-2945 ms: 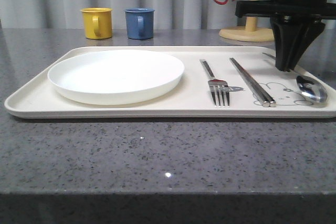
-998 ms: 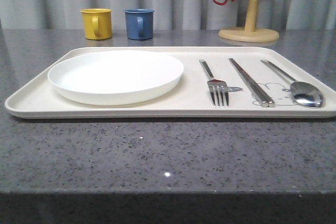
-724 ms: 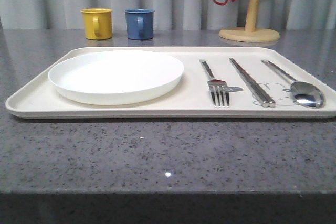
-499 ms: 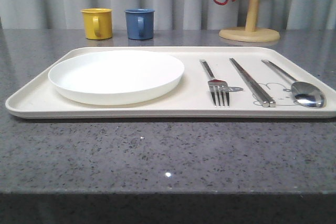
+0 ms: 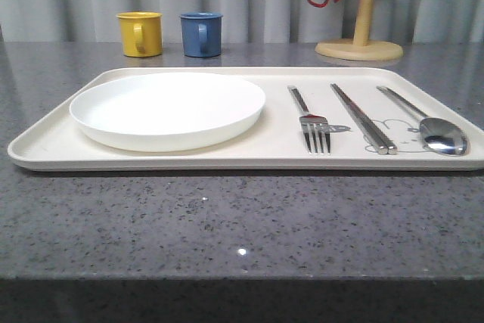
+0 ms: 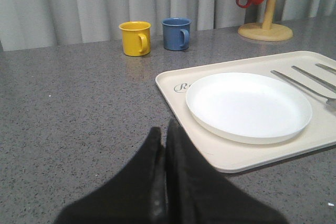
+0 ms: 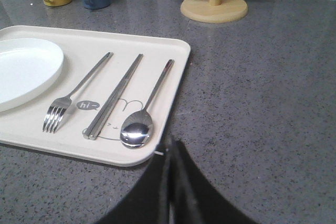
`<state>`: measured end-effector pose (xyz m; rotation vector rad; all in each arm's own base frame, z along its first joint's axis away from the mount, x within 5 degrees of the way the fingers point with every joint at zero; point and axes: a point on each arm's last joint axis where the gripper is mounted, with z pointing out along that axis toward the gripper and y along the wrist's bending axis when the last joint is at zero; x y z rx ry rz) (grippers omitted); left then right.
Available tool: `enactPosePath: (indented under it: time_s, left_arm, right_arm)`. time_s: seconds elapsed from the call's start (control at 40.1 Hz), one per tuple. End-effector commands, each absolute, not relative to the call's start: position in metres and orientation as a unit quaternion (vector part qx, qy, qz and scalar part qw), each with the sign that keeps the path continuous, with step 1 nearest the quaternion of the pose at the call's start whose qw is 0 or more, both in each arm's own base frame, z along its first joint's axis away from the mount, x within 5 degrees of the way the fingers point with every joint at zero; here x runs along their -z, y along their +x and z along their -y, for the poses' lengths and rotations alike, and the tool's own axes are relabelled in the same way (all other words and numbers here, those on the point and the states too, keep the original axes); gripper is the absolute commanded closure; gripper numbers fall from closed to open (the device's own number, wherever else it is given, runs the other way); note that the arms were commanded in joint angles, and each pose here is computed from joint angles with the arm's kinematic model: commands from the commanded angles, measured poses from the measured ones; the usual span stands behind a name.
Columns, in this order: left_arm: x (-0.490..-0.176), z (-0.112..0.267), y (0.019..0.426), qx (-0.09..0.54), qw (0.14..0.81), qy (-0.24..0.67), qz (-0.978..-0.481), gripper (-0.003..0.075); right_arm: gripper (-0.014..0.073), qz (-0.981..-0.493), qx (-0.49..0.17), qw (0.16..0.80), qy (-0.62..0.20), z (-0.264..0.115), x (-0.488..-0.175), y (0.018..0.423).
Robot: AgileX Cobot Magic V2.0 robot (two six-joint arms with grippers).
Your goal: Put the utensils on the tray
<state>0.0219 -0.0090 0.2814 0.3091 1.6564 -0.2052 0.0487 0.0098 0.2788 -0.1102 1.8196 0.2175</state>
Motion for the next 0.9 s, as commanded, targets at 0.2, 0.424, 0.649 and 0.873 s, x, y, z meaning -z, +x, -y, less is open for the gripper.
enactPosePath:
  time_s: [0.2, 0.424, 0.649, 0.873]
  left_arm:
    - [-0.29, 0.008, 0.022, 0.086, 0.707, 0.128, -0.69, 0.0739]
    - [-0.252, 0.007, 0.039, 0.032, 0.713, 0.1, -0.693, 0.0739]
    - [-0.219, 0.004, 0.052, -0.011, 0.741, 0.056, -0.669, 0.0739]
    - [-0.212, 0.001, 0.054, -0.032, 0.742, 0.037, -0.669, 0.0739]
  right_arm:
    - [0.0663, -0.76, -0.095, 0.641, -0.049, -0.01, -0.293, 0.05]
    - [0.0663, -0.76, -0.095, 0.641, -0.049, -0.01, -0.293, 0.05]
    - [0.0663, -0.76, -0.095, 0.641, -0.049, -0.01, -0.293, 0.05]
    - [0.0663, -0.76, -0.095, 0.641, -0.049, -0.01, -0.293, 0.05]
